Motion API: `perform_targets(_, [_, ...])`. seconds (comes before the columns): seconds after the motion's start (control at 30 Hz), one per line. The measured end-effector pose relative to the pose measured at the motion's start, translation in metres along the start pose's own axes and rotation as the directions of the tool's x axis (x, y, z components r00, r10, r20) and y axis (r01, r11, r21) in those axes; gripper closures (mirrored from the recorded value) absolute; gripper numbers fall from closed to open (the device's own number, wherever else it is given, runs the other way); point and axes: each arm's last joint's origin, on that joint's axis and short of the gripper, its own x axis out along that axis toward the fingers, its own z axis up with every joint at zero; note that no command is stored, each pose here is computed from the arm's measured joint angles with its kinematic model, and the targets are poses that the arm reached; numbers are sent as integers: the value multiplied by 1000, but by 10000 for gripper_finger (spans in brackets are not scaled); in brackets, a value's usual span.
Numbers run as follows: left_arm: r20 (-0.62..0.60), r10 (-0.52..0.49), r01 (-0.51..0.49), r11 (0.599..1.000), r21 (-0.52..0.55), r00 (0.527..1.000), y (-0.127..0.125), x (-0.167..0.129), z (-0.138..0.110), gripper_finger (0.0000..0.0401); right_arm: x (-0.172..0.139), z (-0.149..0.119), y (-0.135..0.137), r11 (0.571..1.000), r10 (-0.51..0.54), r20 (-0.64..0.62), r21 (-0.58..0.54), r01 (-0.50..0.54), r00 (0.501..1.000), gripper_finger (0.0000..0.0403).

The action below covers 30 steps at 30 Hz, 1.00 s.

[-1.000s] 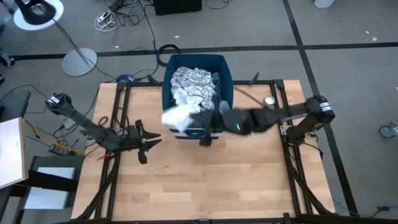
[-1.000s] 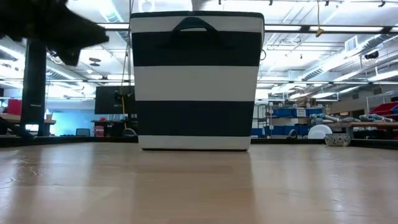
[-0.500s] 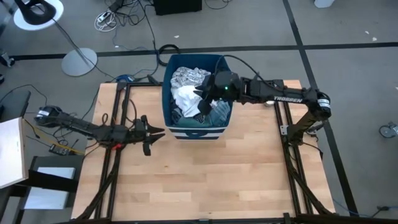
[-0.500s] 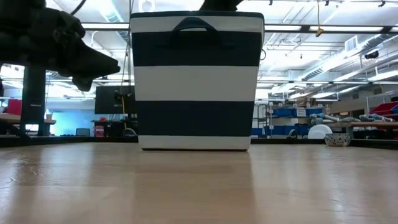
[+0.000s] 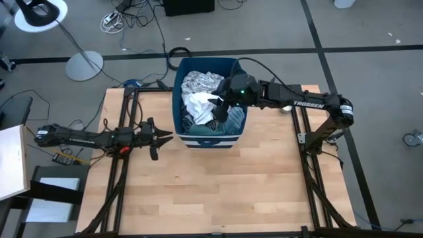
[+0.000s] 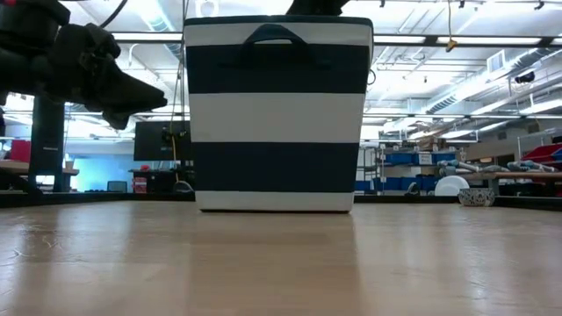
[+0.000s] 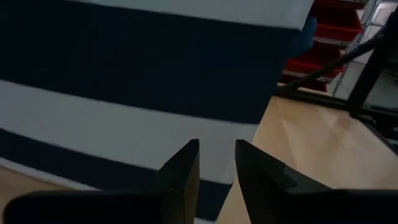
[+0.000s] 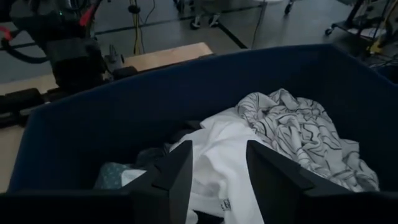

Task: Sort clothes
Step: Return to Home Position

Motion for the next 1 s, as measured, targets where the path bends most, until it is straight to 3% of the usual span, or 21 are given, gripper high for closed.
perform_targets(0.33, [53,-7,6,1000,17,999,5,-21,4,293,-11,3,-2,995,99,3,2,-99,995,249])
perform_targets(0.6, [61,0,-3,999,51,998,7,-30,6,293,-18,1,-4,993,115,-30,4,-115,993,249])
perform_targets(0.83, [65,20,-22,999,30,998,7,-31,7,293,-47,0,-6,992,122,-76,11,-122,990,249])
perform_targets(1.0, [67,20,-17,999,-48,998,7,-30,7,293,-72,3,-11,992,125,-55,13,-125,991,249])
